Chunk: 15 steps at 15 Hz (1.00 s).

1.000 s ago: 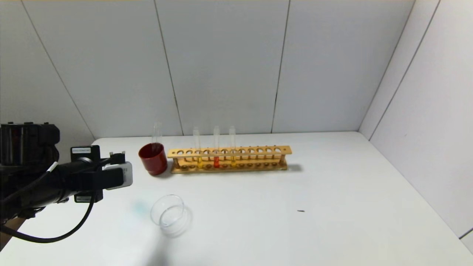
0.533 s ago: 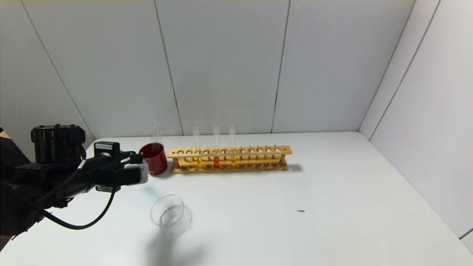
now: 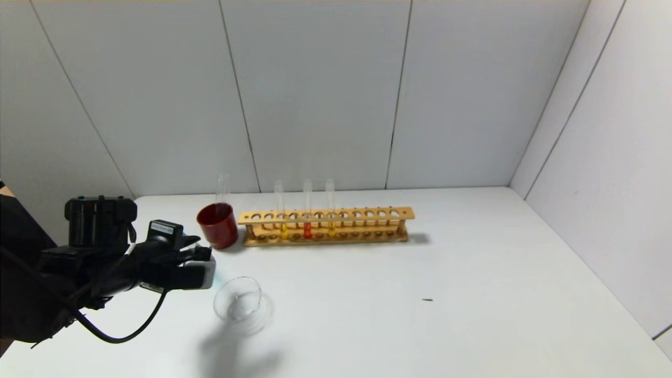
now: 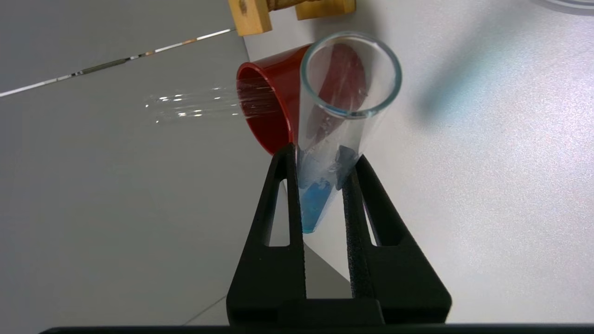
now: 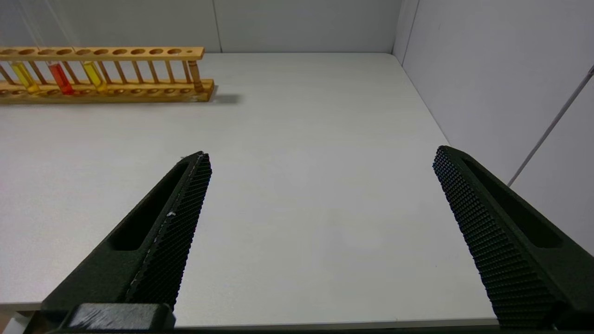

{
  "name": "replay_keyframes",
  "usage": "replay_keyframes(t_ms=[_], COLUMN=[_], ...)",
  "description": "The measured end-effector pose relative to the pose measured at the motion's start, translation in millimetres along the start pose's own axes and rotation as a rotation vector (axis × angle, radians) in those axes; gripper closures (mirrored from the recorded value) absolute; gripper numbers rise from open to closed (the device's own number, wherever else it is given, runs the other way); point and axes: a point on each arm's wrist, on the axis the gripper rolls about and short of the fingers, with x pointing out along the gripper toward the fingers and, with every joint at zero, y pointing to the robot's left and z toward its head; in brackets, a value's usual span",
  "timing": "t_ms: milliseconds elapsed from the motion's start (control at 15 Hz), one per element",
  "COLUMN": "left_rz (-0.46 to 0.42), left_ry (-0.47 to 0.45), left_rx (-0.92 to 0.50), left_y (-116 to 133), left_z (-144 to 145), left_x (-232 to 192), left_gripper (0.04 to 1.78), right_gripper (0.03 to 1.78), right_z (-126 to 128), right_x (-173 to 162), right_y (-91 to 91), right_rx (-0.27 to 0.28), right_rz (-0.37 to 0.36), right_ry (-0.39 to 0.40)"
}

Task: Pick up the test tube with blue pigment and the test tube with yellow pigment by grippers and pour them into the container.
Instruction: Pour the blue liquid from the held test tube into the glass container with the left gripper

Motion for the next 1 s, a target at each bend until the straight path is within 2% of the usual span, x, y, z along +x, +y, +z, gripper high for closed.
replay_keyframes(t_ms=[267,1000], left_rz=[0.049,0.009], left_ry=[0.007,-0.041], left_rx=[0.086,0.175], left_y=[2,-7], left_z=[-1,12], left_x=[6,15], left_gripper=[1.52,1.52], right_gripper=[0.06,0.06], right_z=[0,0], right_x=[0,0], right_y=[0.0,0.0], right_rx=[0.000,0.000], right_rz=[0.000,0.000], right_ry=[0.000,0.000])
